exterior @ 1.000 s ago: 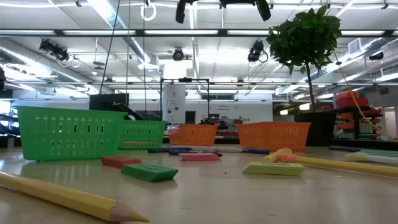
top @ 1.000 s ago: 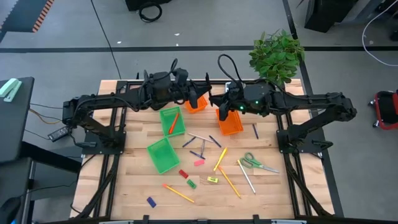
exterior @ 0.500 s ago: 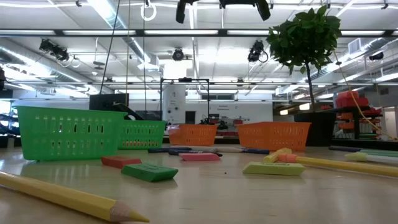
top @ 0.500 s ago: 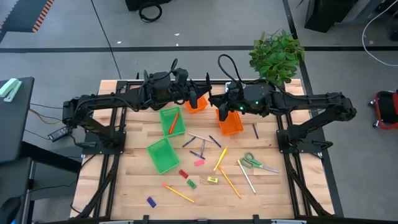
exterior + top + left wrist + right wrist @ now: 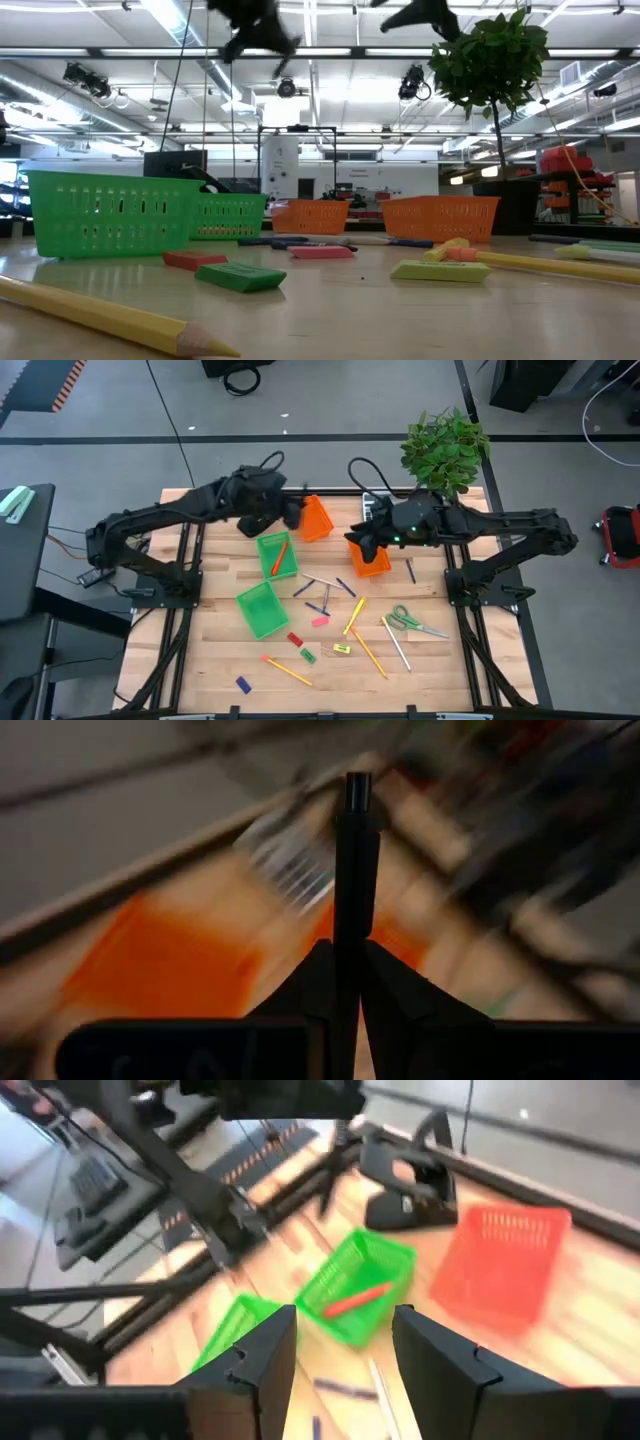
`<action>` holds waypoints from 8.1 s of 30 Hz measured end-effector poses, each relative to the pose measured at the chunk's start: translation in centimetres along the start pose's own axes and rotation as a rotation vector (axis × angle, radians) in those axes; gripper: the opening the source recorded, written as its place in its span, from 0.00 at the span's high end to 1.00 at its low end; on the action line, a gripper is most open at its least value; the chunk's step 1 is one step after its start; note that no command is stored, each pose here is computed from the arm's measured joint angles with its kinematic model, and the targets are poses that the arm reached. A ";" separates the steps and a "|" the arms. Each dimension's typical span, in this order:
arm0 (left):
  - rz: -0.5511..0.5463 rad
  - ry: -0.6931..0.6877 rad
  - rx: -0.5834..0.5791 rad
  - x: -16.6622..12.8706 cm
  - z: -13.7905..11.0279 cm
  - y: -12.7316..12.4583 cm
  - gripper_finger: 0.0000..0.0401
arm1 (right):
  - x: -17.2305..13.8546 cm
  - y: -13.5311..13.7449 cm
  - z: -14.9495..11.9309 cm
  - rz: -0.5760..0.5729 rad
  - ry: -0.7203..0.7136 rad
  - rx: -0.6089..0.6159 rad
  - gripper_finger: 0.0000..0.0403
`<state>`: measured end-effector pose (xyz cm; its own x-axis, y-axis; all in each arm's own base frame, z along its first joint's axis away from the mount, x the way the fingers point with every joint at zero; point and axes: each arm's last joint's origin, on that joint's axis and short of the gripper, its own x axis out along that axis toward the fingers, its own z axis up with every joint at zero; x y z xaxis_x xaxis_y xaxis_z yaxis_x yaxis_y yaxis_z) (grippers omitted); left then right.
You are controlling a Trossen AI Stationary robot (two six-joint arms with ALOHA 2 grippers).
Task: Sort crayons/erasers/pens/pencils in bins
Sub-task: Put the black pen into the top green bin, then put the pink pen into the top green bin
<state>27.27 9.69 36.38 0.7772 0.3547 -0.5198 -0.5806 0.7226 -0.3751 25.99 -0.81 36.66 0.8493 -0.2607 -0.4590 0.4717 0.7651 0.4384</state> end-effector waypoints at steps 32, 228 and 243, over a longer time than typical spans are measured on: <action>0.214 0.374 -0.282 5.1 -11.2 6.5 0.73 | -1.3 -1.5 -1.2 -0.139 0.129 0.018 0.57; -0.115 0.425 0.535 0.7 -0.8 -3.7 0.58 | 2.7 1.3 -0.8 -0.080 0.494 -0.226 0.82; -0.251 0.755 0.766 14.2 -10.2 -6.4 0.61 | -7.3 2.3 -0.6 -0.095 0.254 -0.243 0.83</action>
<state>39.55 4.07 23.52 0.3520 -0.1189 -0.9284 0.0802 0.9921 -0.0966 20.75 3.24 40.57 0.7038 -0.2059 -0.6799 0.4500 0.8698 0.2023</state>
